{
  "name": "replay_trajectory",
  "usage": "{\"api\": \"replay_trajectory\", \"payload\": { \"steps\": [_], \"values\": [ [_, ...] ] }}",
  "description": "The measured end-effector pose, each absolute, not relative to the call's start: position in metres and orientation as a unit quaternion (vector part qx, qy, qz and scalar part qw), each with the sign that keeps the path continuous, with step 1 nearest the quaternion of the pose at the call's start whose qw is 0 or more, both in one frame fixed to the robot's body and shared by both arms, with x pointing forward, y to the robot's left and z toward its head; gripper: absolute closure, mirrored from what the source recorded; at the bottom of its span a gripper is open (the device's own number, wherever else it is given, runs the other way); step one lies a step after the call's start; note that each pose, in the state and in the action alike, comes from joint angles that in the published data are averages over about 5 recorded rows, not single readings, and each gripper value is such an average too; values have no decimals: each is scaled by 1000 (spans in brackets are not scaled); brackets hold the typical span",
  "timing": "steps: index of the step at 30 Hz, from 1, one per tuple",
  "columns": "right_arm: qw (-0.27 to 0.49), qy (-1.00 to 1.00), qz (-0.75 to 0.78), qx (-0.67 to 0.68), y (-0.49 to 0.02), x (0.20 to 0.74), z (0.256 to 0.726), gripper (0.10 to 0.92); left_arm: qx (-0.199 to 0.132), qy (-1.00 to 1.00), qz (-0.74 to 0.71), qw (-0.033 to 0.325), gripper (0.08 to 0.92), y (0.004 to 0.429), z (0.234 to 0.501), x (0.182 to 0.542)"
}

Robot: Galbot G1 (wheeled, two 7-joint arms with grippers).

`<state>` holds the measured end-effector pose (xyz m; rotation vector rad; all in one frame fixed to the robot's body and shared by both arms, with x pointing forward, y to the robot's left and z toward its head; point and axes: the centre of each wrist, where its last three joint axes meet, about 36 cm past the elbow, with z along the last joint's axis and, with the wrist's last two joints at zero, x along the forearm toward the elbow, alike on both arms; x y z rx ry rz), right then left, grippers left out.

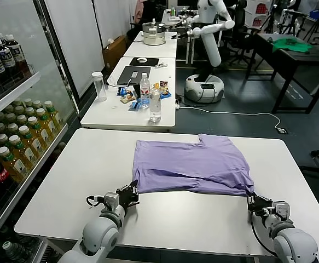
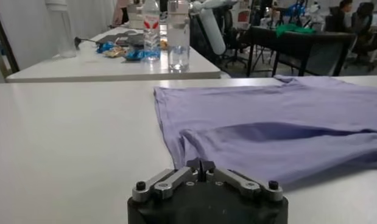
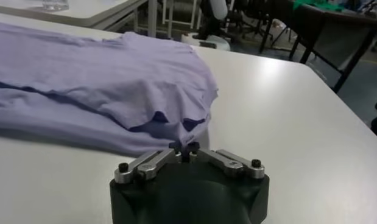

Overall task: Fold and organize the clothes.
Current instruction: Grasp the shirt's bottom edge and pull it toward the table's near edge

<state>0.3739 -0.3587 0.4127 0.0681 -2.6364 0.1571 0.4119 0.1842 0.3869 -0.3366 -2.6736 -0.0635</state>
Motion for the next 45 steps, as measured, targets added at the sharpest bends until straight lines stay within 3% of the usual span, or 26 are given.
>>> {"api": "replay_trajectory", "payload": {
  "steps": [4,10,23,27,32,45],
  "values": [
    [246,-967,59,28,-358,371,414,903,-123,-966,-24,226,844,180,390,405],
    [243,-968,61,32,-355,367,416,903,-123,-965,-22,232,681,171,399,393],
    [239,-968,65,37,-352,364,418,903,-82,-966,-46,240,300,161,401,392],
    [237,-968,68,38,-353,364,420,903,-81,-965,-48,247,224,159,398,390],
    [234,-969,72,41,-355,364,423,903,-86,-963,-39,251,315,158,399,388],
    [230,-969,79,49,-357,359,427,903,-95,-962,2,257,688,169,395,398]
  ]
}}
